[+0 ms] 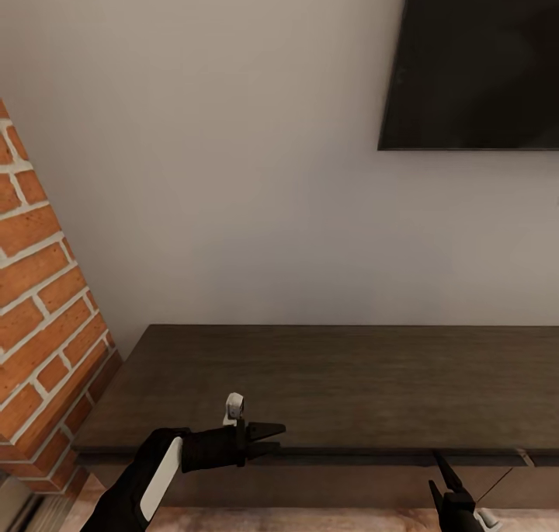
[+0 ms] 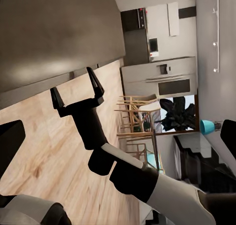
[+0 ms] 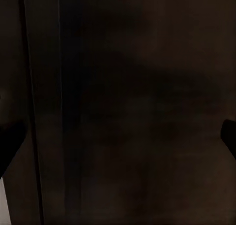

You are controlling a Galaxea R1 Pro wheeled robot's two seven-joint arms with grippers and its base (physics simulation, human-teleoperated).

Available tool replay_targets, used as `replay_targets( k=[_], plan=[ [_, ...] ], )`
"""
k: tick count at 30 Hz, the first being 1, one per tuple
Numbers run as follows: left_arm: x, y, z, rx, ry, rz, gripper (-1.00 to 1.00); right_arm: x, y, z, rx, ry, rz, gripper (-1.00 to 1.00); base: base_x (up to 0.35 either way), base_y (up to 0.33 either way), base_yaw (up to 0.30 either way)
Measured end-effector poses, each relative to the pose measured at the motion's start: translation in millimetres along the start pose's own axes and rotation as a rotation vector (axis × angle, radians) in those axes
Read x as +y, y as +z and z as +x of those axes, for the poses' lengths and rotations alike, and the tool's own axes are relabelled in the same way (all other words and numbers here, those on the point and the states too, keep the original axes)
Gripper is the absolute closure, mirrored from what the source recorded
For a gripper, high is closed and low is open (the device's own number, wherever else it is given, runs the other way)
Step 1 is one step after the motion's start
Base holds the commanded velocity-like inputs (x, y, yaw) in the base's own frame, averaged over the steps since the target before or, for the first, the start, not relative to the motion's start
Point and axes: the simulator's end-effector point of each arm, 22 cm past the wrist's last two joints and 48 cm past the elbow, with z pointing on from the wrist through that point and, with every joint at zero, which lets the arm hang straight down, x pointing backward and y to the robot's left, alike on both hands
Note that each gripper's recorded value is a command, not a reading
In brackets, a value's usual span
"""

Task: Place each of the two pumpkins and all three candles from the living room inside a cabinet in the living room (use any cabinet), then make sure every cabinet is closed, and position the cauldron so it is next to a table in the living room.

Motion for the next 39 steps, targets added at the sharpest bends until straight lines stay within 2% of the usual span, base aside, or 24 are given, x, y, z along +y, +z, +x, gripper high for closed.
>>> replay_targets(
  k=[4, 9, 26, 32, 39],
  plan=[
    [0, 0.0, 0, 0.000, 0.000, 0.000, -1.00, 0, 0.0, 0, 0.000, 0.000, 0.000, -1.00, 0.000, 0.000, 0.000],
    [-9, -0.4, -1, -0.002, 0.020, 0.004, -1.00, 0, -0.2, 0, -0.002, 0.006, 0.005, -1.00, 0.000, 0.000, 0.000],
    [-9, -1.0, -2, -0.002, 0.021, 0.003, -1.00, 1, 2.1, 1, -0.001, 0.008, 0.006, -1.00, -0.014, 0.000, 0.000],
    [-9, -1.1, -2, -0.002, 0.022, 0.003, -1.00, 22, 12.1, 0, 0.001, 0.005, -0.051, -1.00, -0.037, 0.000, 0.000],
    [-9, -1.1, -2, -0.002, 0.022, 0.003, -1.00, 22, 12.1, 0, 0.001, 0.005, -0.051, -1.00, -0.002, 0.000, 0.000]
  ],
)
